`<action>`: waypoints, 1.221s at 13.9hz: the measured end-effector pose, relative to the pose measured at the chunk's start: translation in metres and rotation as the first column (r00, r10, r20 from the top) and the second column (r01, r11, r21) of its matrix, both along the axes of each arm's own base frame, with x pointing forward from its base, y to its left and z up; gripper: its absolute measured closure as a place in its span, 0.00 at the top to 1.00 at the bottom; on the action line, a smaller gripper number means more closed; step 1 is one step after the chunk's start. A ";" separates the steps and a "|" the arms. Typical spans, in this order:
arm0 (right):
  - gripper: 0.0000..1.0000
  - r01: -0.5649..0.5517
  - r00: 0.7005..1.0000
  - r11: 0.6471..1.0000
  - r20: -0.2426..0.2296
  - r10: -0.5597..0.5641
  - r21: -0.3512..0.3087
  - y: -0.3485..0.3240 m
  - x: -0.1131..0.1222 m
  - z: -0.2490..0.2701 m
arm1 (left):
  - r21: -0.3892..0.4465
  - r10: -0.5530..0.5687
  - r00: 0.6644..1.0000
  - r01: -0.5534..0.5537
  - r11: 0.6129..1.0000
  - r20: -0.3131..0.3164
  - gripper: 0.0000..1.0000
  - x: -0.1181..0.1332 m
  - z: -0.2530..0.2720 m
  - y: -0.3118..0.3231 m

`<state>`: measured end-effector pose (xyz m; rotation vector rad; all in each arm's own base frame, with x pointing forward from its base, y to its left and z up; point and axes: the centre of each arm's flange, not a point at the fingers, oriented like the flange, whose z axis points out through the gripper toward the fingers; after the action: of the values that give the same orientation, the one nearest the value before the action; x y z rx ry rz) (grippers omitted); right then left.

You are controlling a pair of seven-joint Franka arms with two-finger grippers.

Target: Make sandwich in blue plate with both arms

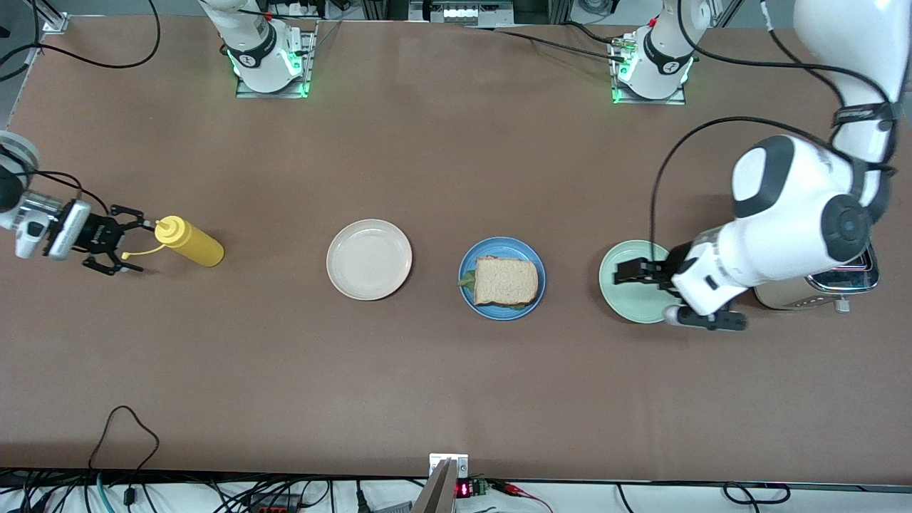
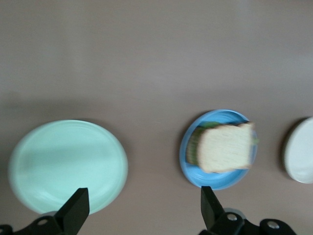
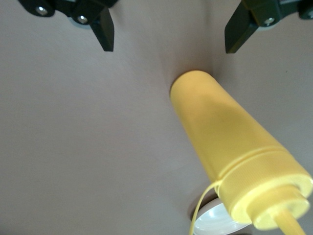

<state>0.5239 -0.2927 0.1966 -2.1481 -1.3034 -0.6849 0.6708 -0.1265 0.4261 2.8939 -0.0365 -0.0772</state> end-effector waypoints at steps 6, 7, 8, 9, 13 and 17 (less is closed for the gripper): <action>1.00 0.141 0.990 0.983 -0.010 -0.143 -0.115 -0.029 0.021 0.135 | 0.203 0.089 0.992 -0.105 0.974 0.089 1.00 -0.016 0.088 0.114; 1.00 0.169 0.983 0.977 -0.043 -0.176 -0.132 -0.026 0.023 0.161 | 0.211 0.107 0.991 -0.121 0.970 0.077 1.00 -0.027 0.105 0.132; 1.00 0.194 0.975 0.971 -0.079 -0.207 -0.142 -0.019 0.025 0.184 | 0.219 0.122 0.992 -0.129 0.967 0.044 1.00 -0.039 0.117 0.146; 1.00 0.215 0.967 0.965 -0.107 -0.232 -0.151 -0.008 0.030 0.205 | 0.224 0.131 0.991 -0.130 0.966 0.010 1.00 -0.052 0.128 0.154; 1.00 0.277 0.933 0.926 -0.161 -0.323 -0.257 0.073 0.058 0.288 | 0.224 0.132 0.991 -0.129 0.966 0.003 1.00 -0.094 0.146 0.154; 1.00 0.361 0.844 0.829 -0.227 -0.485 -0.428 0.190 0.057 0.363 | 0.224 0.123 0.992 -0.120 0.967 -0.002 1.00 -0.137 0.140 0.147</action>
<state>0.5811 -0.1031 0.5591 -2.7678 -0.8153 -0.2217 0.5340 0.0204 0.5658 3.1121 0.1633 -0.0875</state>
